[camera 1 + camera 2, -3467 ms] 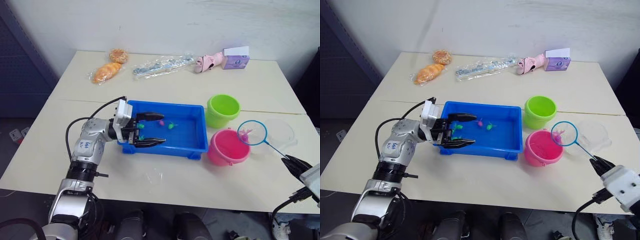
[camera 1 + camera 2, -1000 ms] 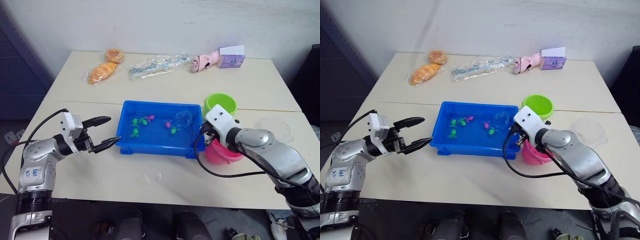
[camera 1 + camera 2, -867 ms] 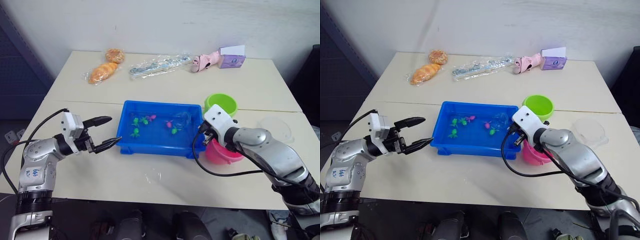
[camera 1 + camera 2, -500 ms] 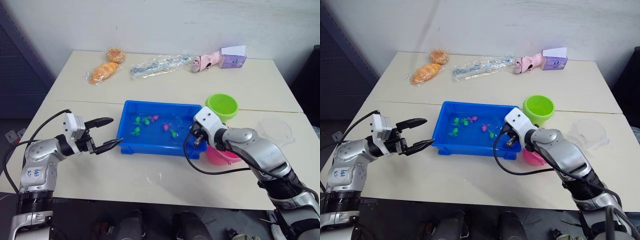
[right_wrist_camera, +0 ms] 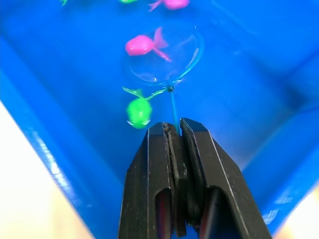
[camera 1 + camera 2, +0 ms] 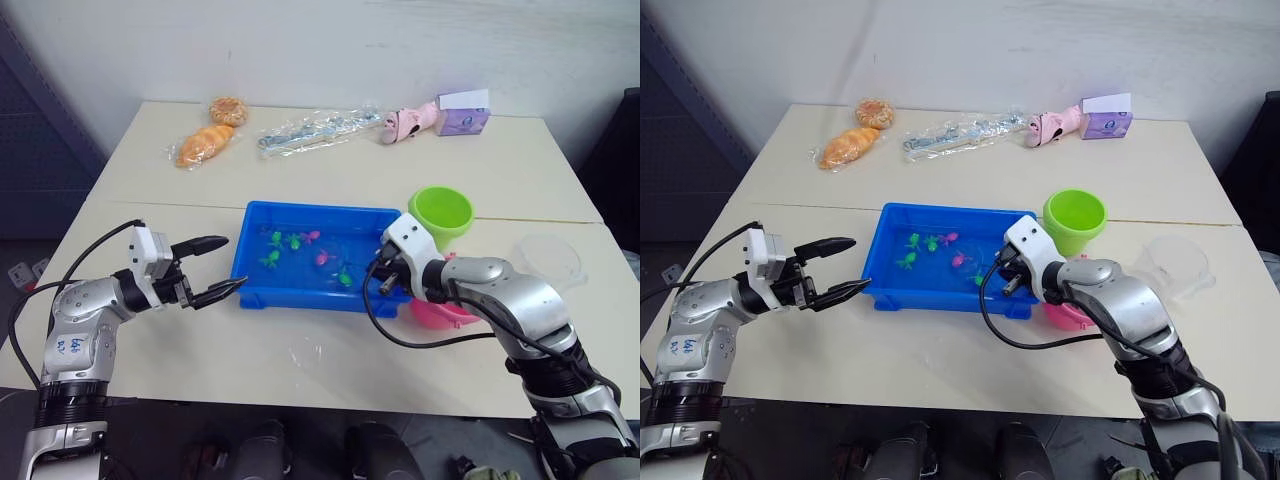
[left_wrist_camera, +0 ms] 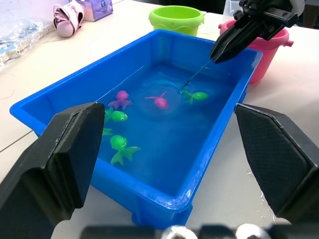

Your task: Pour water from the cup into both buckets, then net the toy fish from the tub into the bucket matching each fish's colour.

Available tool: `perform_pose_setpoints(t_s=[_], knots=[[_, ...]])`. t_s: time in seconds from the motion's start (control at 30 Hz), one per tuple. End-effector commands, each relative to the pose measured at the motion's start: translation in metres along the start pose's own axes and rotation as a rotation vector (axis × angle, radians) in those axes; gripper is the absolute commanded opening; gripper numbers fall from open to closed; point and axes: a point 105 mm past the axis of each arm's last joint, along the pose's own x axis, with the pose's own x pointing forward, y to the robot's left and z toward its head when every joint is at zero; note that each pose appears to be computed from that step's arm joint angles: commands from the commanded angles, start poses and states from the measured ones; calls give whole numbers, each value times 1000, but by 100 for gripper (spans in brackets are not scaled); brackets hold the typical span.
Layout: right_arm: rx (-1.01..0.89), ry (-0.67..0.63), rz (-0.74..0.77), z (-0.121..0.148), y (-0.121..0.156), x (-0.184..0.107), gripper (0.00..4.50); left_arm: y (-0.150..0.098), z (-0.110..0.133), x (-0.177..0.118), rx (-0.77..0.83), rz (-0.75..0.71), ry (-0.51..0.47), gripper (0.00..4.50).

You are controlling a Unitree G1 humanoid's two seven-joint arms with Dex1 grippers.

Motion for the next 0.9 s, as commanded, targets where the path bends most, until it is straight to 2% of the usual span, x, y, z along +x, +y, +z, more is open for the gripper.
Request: perform_pose_setpoints(t_s=[0.03,0.2,0.37,0.53,0.9], knots=[[39,-85,28,16,4,-12,0,1,8,2,31,-2,-28,447],[129,-95,88,17,10,-22,0,1,8,3,33,-10,-30,447],[229,-117,178,19,17,-49,0,-1,10,5,36,-47,-31,447],[258,-145,133,14,11,-74,0,-4,17,16,39,-105,-64,447],[178,-361,-97,7,5,-165,0,-25,33,63,32,-335,-156,447]])
